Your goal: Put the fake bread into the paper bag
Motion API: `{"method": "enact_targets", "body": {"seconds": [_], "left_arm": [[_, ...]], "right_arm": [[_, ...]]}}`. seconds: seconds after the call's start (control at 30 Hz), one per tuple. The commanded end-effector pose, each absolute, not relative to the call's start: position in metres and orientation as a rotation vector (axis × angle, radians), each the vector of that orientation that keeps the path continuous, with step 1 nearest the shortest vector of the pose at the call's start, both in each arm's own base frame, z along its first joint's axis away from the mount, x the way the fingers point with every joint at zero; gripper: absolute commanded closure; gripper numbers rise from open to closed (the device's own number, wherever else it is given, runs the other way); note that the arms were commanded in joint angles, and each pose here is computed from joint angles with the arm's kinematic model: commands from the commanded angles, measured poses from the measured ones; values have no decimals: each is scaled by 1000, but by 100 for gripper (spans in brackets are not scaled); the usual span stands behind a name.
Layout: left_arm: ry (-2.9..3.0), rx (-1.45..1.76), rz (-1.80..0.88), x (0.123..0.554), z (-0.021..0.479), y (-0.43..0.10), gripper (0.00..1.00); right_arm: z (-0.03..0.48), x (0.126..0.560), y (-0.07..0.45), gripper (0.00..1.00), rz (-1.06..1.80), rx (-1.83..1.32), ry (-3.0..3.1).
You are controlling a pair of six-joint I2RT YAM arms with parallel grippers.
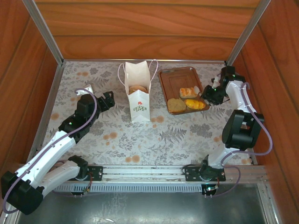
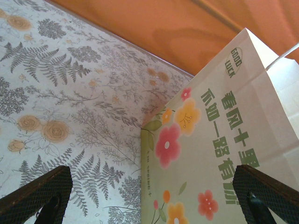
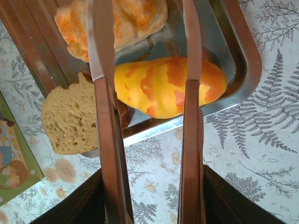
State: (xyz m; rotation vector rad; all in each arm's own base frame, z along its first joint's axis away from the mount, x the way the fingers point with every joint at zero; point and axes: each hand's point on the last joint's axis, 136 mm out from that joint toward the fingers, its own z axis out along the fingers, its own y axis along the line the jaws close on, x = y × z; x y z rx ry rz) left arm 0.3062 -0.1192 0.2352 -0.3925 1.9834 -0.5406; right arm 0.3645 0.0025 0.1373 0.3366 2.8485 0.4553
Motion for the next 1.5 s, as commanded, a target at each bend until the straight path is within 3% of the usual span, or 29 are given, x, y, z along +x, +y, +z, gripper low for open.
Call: {"method": "enact_targets", "body": {"seconds": [0.0, 1.03, 1.47], "left_arm": [[1953, -388, -563, 306, 251, -118, 6], [1960, -389, -561, 306, 248, -118, 6], [1953, -391, -548, 306, 250, -116, 6]], "right_arm": [[139, 360, -1, 51, 443, 292, 2866], [104, 350, -2, 58, 394, 211, 2982], [118, 360, 9, 78, 366, 95, 2925]]}}
